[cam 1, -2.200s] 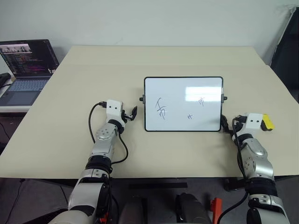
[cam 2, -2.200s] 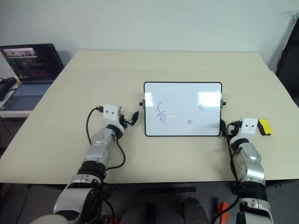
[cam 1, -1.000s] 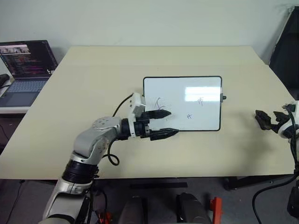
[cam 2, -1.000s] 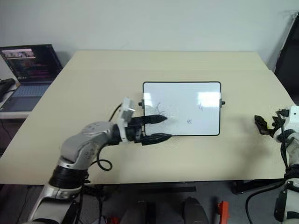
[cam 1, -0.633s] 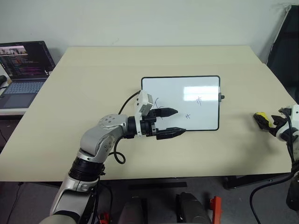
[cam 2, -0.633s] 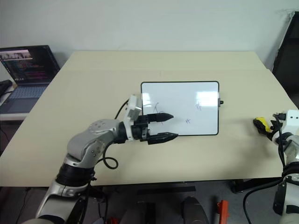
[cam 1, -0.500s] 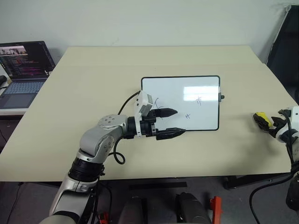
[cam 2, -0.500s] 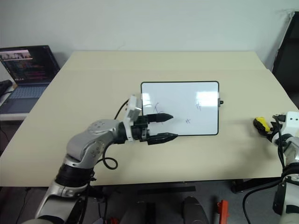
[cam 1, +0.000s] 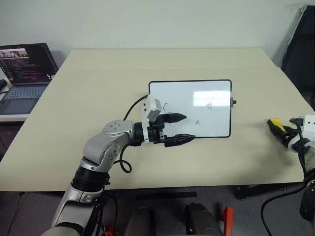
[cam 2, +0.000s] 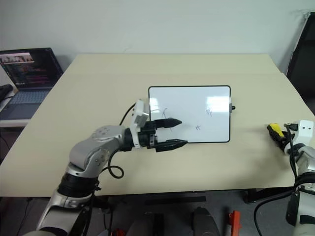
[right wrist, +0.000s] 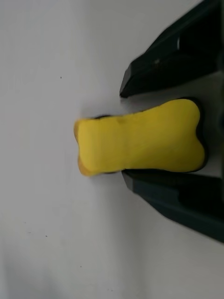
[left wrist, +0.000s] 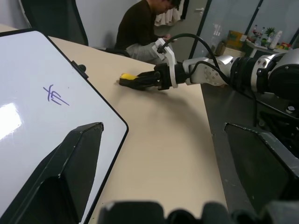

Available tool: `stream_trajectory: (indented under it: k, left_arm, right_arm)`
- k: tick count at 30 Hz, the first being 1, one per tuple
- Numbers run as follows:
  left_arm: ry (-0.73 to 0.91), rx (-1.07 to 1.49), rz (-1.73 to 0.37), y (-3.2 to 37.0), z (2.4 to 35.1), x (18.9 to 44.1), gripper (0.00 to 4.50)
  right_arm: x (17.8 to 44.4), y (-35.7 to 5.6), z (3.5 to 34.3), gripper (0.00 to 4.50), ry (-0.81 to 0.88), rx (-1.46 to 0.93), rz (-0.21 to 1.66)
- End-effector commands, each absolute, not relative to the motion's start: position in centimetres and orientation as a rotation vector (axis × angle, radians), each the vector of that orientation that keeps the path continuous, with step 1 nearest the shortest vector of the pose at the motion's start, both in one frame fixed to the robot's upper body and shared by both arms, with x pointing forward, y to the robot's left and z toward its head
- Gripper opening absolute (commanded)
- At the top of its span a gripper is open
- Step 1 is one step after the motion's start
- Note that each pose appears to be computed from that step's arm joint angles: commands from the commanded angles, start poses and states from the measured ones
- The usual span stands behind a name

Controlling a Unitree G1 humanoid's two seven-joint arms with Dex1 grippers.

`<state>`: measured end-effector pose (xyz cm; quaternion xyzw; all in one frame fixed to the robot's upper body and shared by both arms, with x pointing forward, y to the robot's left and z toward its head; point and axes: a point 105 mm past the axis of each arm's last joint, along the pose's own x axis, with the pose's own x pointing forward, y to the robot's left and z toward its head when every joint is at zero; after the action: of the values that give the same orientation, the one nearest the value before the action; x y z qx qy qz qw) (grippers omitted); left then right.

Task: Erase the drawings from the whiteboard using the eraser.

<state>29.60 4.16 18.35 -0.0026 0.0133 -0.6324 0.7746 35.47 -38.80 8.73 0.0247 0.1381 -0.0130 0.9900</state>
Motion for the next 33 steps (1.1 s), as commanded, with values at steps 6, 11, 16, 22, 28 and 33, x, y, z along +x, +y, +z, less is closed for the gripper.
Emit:
stream_trajectory:
  k: [6,11,16,22,28,33]
  left_arm:
    - [-0.025,0.016,-1.345,4.6,19.4,29.8,4.5]
    - [-0.034,0.024,-1.317,5.2,19.7,30.3,4.5]
    - [-0.036,0.053,-1.227,7.7,20.1,31.7,4.5]
    - [-0.022,0.079,-1.123,10.4,19.6,32.6,4.5]
    - [0.01,0.126,-0.994,14.5,18.6,32.5,4.5]
    - [0.084,0.219,-0.892,18.1,16.9,31.7,4.5]
  right_arm:
    - [36.0,-38.8,10.1,1.15,0.219,0.029,-0.031]
    - [36.7,-39.2,16.2,1.14,-0.061,0.181,-0.035]
    - [34.8,-35.7,28.0,1.14,-0.531,0.581,0.207]
    - [33.2,-27.8,33.1,1.14,-0.583,0.617,0.514]
    - [34.0,-19.3,35.7,1.14,-0.517,0.425,0.735]
    - [35.9,-10.3,30.2,1.14,-0.328,-0.176,0.869]
